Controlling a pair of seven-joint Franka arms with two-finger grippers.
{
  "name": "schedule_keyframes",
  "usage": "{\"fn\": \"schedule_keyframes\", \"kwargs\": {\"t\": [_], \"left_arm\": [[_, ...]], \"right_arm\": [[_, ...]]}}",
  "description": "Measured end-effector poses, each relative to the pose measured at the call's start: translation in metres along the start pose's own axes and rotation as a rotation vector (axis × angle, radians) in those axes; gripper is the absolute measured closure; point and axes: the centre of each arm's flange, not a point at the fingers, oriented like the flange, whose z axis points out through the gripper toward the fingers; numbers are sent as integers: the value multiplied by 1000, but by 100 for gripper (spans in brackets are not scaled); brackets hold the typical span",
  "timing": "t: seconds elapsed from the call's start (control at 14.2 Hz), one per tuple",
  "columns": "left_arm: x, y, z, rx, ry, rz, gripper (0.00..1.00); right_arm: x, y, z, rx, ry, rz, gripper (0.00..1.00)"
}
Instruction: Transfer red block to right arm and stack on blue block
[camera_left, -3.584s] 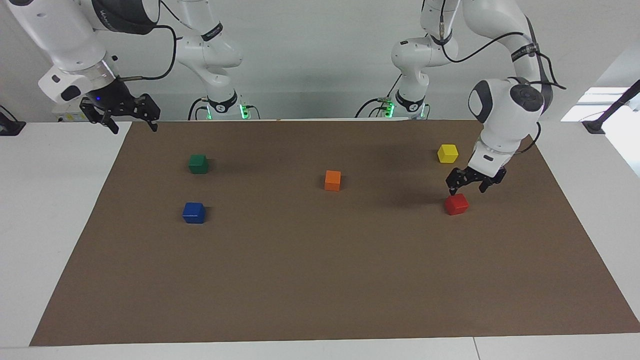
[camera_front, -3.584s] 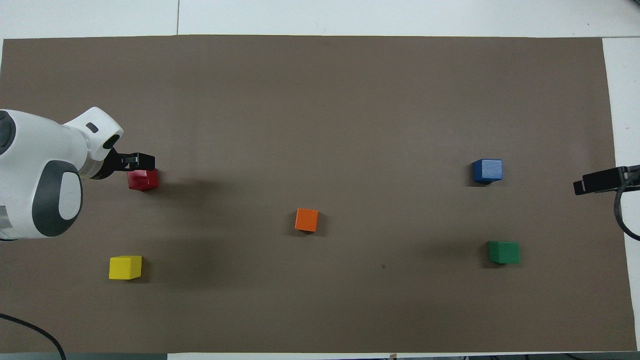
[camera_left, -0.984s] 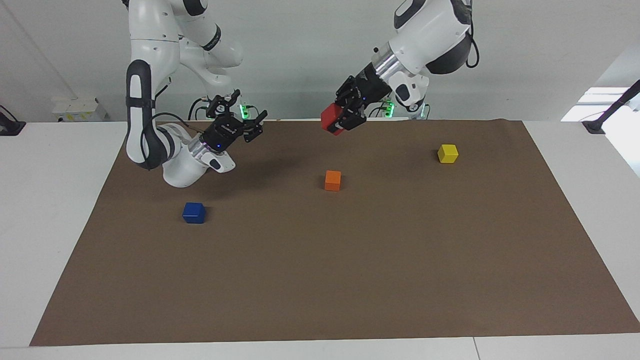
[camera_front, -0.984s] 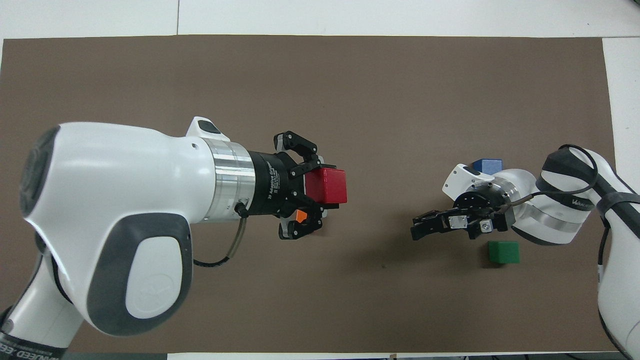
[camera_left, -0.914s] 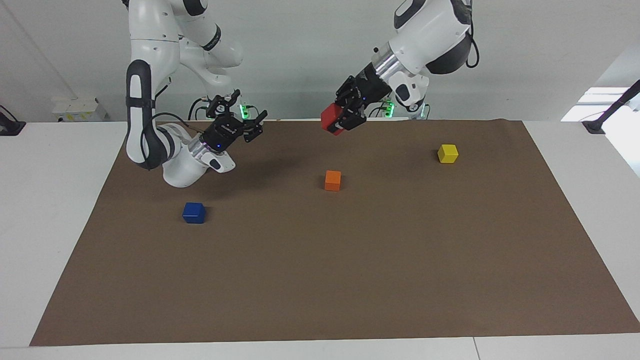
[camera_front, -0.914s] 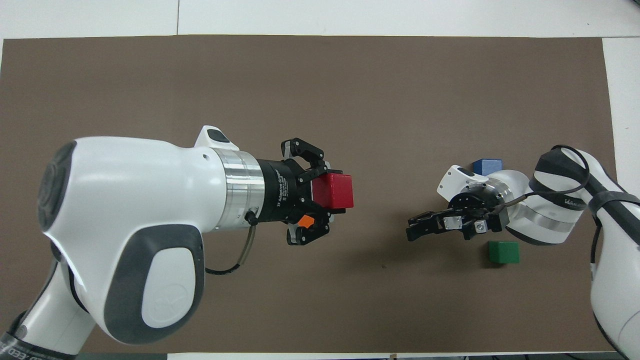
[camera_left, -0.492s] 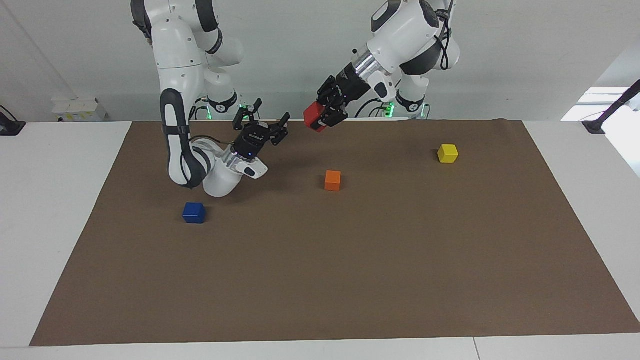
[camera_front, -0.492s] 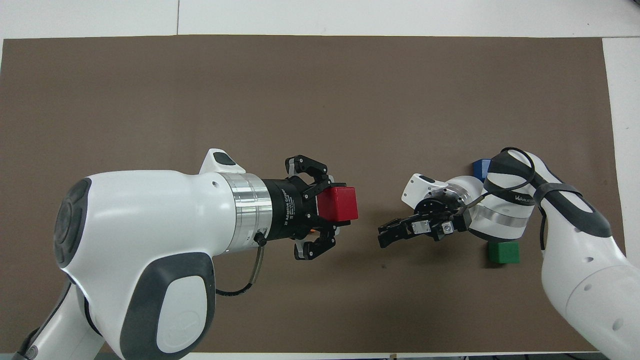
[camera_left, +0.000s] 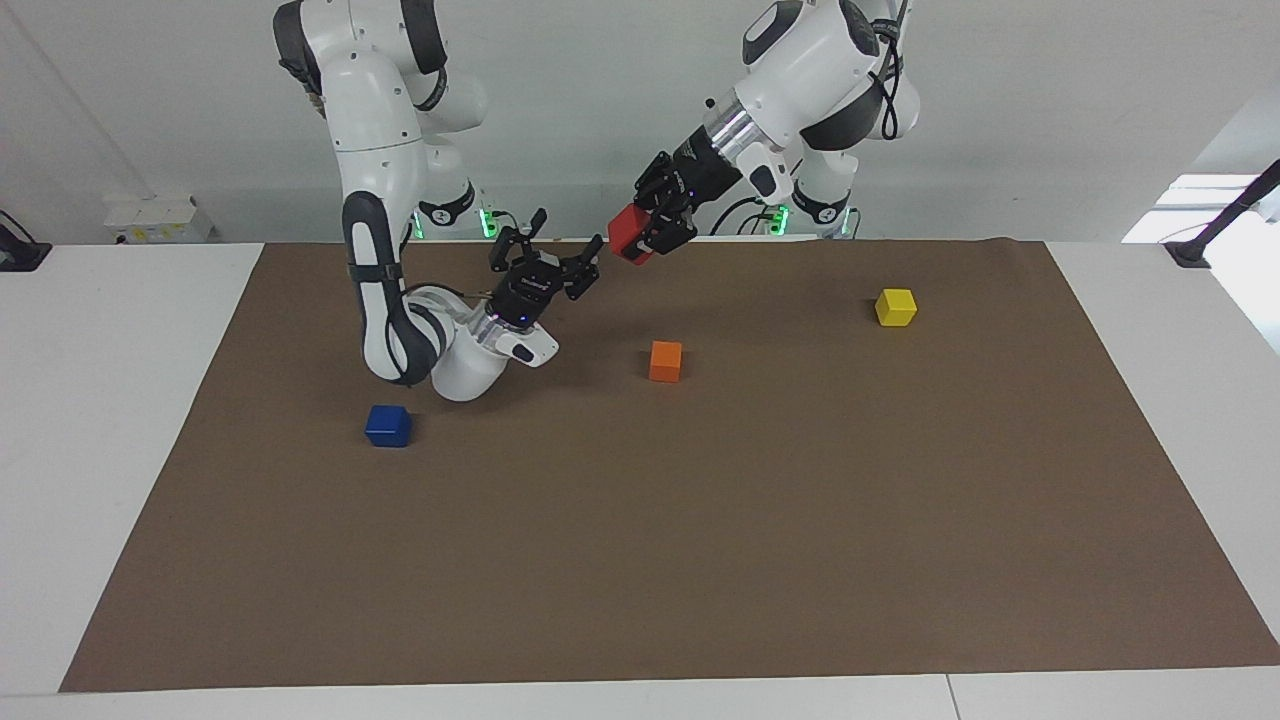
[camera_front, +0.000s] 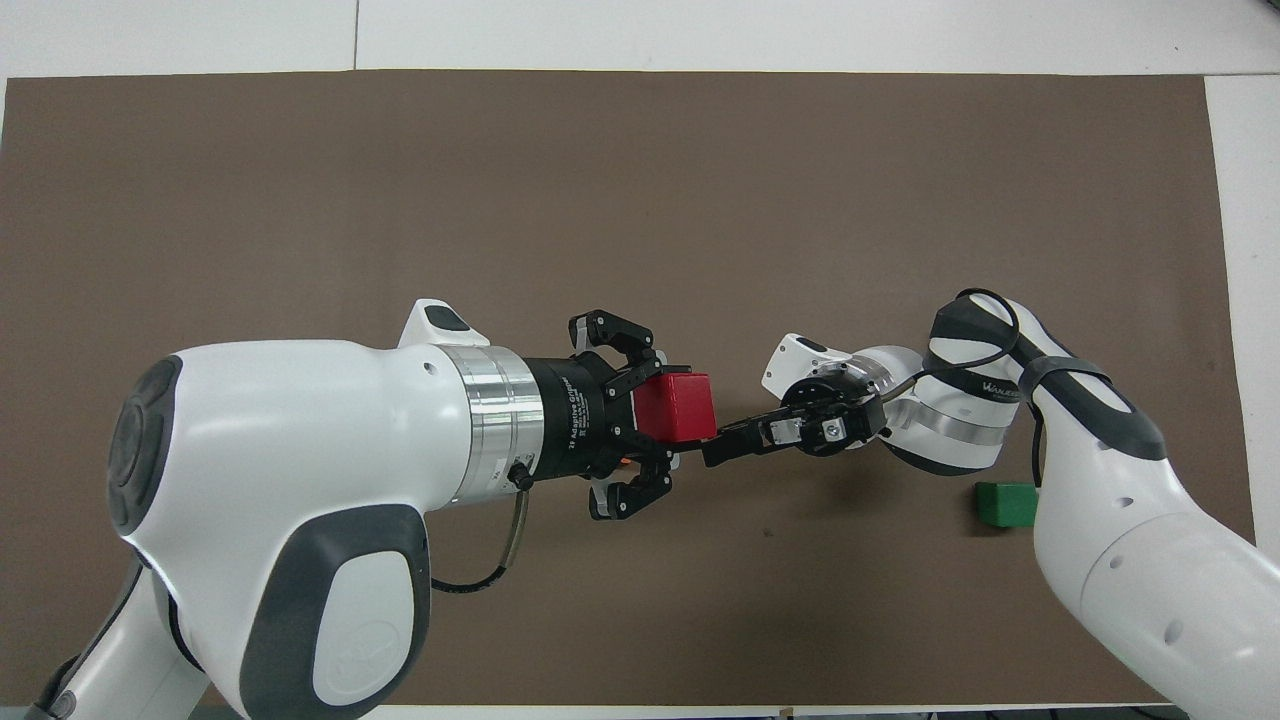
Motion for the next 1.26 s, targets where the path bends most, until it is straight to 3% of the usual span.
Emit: {"fn": "schedule_keyframes", "kwargs": {"t": [0.28, 0.77, 1.05, 1.26], "left_arm": [[0, -1, 0, 1, 0, -1, 45], [-1, -2, 2, 3, 0, 0, 45], [4, -3, 4, 7, 8, 6, 45], [6, -4, 2, 4, 10, 7, 45]], "right_arm": [[21, 18, 17, 13, 48, -74, 0], [32, 30, 42, 30, 45, -112, 0], [31, 34, 43, 27, 46, -134, 40], [30, 36, 45, 27, 44, -132, 42]]}}
